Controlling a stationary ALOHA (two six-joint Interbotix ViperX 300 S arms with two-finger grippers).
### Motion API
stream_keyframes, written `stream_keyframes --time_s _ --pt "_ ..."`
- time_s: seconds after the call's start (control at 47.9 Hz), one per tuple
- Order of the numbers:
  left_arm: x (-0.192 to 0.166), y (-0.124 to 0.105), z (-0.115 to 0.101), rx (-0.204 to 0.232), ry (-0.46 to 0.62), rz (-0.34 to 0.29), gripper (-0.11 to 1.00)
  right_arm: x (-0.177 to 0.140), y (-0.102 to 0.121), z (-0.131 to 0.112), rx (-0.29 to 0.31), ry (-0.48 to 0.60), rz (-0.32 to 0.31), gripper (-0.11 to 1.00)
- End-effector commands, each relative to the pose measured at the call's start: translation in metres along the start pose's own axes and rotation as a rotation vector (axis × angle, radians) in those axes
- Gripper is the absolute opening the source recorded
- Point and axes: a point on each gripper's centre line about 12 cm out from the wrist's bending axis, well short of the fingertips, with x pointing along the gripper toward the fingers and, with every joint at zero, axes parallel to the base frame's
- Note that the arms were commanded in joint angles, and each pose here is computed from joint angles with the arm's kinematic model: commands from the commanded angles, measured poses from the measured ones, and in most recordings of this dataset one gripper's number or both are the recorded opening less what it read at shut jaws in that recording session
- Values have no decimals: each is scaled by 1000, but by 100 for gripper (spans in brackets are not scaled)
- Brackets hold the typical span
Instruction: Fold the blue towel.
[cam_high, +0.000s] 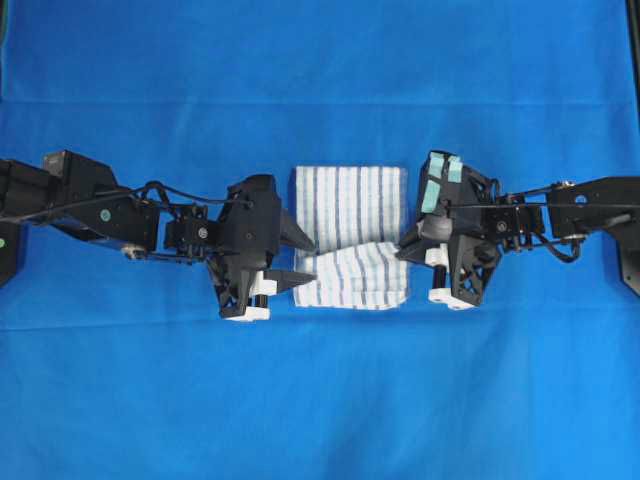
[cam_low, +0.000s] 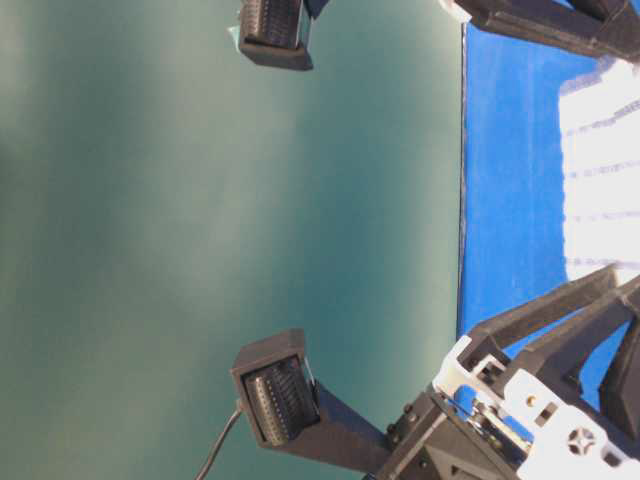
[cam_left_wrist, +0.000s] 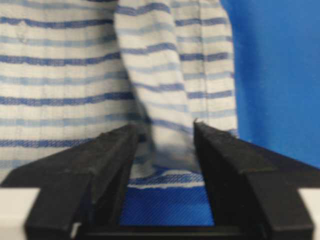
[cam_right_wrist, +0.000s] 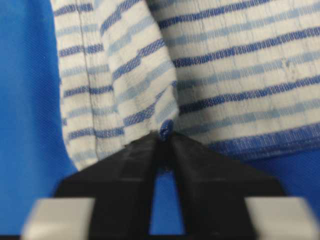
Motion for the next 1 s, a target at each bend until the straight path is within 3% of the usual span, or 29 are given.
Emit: stream_keyframes --time_s 0.0,0.084,0.125,0.272,0.481,0.773,0.982 --pt "-5 -1 12 1 -32 -2 44 -4 6 15 -1 -41 15 33" --pt "-13 -1 20 6 -40 -3 46 -12 10 22 -5 -47 17 56" --pt "-19 -1 24 11 -38 -3 46 -18 13 27 -11 -54 20 61" --pt "-54 -2 46 18 -43 -7 46 -47 16 42 -19 -82 15 55" --pt "-111 -2 63 17 -118 -11 46 -102 17 58 -65 -199 20 56" --pt "-191 -1 56 16 -288 -14 46 -173 8 47 -115 -361 6 56" --pt "-238 0 41 17 -393 -17 46 -200 0 23 -130 -431 0 56"
